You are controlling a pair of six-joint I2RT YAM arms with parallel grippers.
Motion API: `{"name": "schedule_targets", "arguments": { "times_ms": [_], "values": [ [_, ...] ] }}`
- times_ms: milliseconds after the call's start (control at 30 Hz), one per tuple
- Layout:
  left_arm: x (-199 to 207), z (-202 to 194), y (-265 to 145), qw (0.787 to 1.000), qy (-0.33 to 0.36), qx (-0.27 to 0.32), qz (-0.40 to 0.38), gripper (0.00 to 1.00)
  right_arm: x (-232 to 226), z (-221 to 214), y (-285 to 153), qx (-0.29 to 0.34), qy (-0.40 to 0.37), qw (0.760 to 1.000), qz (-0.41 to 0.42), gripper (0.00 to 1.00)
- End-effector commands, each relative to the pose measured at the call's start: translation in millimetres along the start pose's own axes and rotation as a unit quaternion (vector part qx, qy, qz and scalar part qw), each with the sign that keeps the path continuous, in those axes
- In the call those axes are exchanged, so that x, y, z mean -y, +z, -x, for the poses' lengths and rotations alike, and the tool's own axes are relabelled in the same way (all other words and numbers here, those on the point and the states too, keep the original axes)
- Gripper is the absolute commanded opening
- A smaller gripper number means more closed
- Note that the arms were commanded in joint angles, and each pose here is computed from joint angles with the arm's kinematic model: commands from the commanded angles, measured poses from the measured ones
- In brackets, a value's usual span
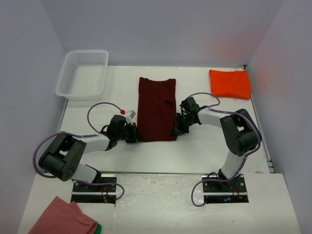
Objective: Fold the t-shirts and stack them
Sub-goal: Grab one side of the 2/3 rectangular tshirt with both arms
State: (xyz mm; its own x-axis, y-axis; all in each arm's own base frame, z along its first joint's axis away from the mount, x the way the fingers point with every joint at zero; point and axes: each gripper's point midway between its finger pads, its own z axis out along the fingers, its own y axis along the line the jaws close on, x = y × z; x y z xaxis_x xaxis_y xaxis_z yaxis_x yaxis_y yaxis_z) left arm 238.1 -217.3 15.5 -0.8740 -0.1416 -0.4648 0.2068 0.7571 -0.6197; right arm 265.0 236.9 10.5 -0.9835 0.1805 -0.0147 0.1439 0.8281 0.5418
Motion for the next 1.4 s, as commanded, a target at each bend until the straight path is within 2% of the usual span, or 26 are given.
{"name": "schedule_targets", "arguments": {
  "times_ms": [0,233,333,367,433,467,500,533,600,667,800,1000,1133,1367],
  "values": [
    [-14.0,-11.8,-8.3,0.999,-0.013,-0.006,0.033,0.0,41.5,-9.2,-3.4,0.02,-0.017,0.995,-0.091,0.0],
    [5.1,11.4,-23.1,0.999,0.004,0.03,0.025,0.0,-10.0,3.2,-45.3,0.088,-0.108,0.99,-0.033,0.0],
    [9.1,23.7,-30.4,0.998,0.016,0.047,0.038,0.0,-33.2,5.4,-73.5,0.124,-0.13,0.984,-0.001,0.05],
    [9.8,31.5,-32.6,0.997,0.019,0.06,0.045,0.0,-39.6,3.2,-78.6,0.124,-0.138,0.983,0.013,0.13],
    [10.1,35.8,-35.9,0.996,0.018,0.066,0.053,0.03,-44.8,-1.2,-81.4,0.11,-0.147,0.983,0.024,0.48],
    [11.9,42.0,-37.4,0.995,0.017,0.075,0.056,0.08,-44.2,-3.7,-79.1,0.094,-0.149,0.984,0.023,0.55],
    [11.5,42.9,-38.3,0.995,0.014,0.076,0.06,0.17,-38.0,-7.2,-73.7,0.069,-0.146,0.987,0.009,0.56],
    [14.2,45.5,-38.5,0.995,0.009,0.078,0.058,0.22,-36.0,-7.1,-71.8,0.07,-0.145,0.987,0.007,0.57],
    [17.7,45.1,-37.8,0.996,0.004,0.073,0.05,0.31,-30.7,-6.1,-72.2,0.096,-0.134,0.986,0.013,0.71],
    [18.7,45.6,-38.2,0.996,-0.002,0.071,0.05,0.36,-26.6,-6.4,-71.7,0.107,-0.125,0.986,0.032,0.82],
    [16.7,46.2,-38.0,0.997,-0.011,0.062,0.045,0.39,-12.3,-3.8,-67.2,0.112,-0.107,0.988,0.023,0.82],
    [-1.6,41.2,-42.7,0.996,-0.031,0.043,0.065,0.39,2.9,-2.7,-47.8,0.108,-0.086,0.99,0.033,0.74],
    [-13.4,39.1,-44.5,0.994,-0.042,0.039,0.092,0.39,10.2,-1.2,-33.4,0.104,-0.071,0.992,0.031,0.7],
    [-33.7,35.1,-47.2,0.988,-0.047,0.038,0.146,0.37,18.3,4.2,-15.4,0.105,-0.051,0.993,0.025,0.68]
  ]
}}
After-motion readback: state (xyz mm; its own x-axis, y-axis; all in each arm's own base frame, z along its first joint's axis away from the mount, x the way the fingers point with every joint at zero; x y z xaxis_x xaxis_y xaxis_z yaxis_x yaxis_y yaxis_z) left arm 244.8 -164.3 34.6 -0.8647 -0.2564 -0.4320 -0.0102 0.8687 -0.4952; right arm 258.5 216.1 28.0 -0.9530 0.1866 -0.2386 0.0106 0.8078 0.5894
